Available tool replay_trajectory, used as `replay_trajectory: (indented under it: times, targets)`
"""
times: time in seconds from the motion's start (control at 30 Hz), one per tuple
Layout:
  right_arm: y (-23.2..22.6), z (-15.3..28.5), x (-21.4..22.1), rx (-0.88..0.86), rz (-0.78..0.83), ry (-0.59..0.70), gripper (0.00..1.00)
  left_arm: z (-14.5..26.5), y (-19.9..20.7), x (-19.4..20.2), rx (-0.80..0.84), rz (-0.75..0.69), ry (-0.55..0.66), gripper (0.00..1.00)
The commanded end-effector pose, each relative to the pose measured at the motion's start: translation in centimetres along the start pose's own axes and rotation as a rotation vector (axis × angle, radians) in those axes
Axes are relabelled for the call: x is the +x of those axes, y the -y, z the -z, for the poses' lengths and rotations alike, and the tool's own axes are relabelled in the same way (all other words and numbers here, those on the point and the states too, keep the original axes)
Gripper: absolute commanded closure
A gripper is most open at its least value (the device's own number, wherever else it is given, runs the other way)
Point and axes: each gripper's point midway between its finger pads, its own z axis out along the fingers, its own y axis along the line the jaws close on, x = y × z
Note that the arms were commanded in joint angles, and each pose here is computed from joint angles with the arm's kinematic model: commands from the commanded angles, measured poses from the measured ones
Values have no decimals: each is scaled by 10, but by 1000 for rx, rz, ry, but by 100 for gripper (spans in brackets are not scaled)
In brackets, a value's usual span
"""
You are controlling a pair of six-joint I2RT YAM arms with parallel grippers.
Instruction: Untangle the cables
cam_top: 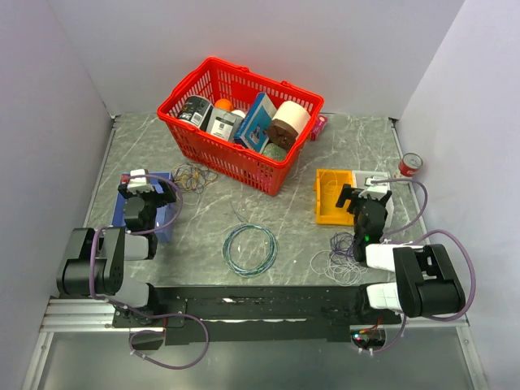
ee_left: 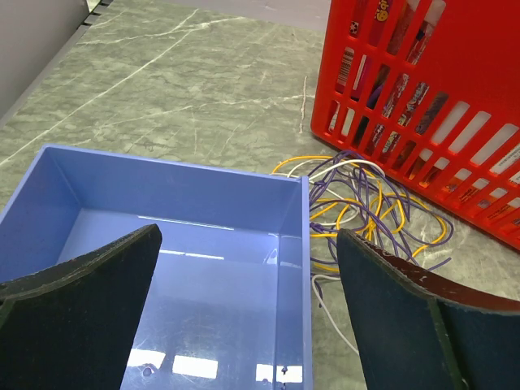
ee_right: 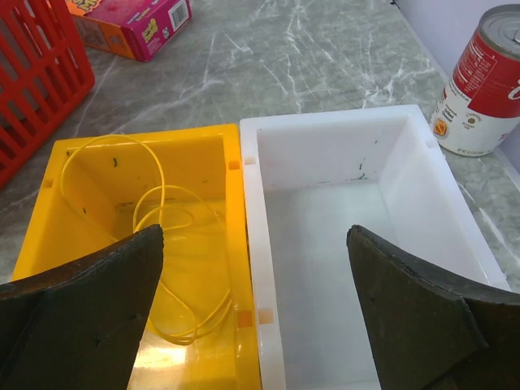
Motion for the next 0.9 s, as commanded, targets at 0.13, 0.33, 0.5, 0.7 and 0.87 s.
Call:
replay_trajectory:
  times: [0.13, 0.33, 0.5, 0.7, 0.87]
  targets:
    - [-10, -4, -56, -35, -5, 20, 0, -2, 6, -12, 35, -1, 42, 4]
    - [-31, 18, -100, -152, -57, -21, 0, -7, 13, -15, 63, -12, -13, 4]
    - [-52, 31, -129, -263, -87, -43, 0, -36, 33, -28, 167, -67, -212, 4]
    - [-76, 35, -150, -345, -69, -58, 0, -22, 76, -52, 475, -226, -310, 4]
    - [-97, 35, -154, -401, -26, -45, 0, -5, 102, -18, 682, -635, -541, 4]
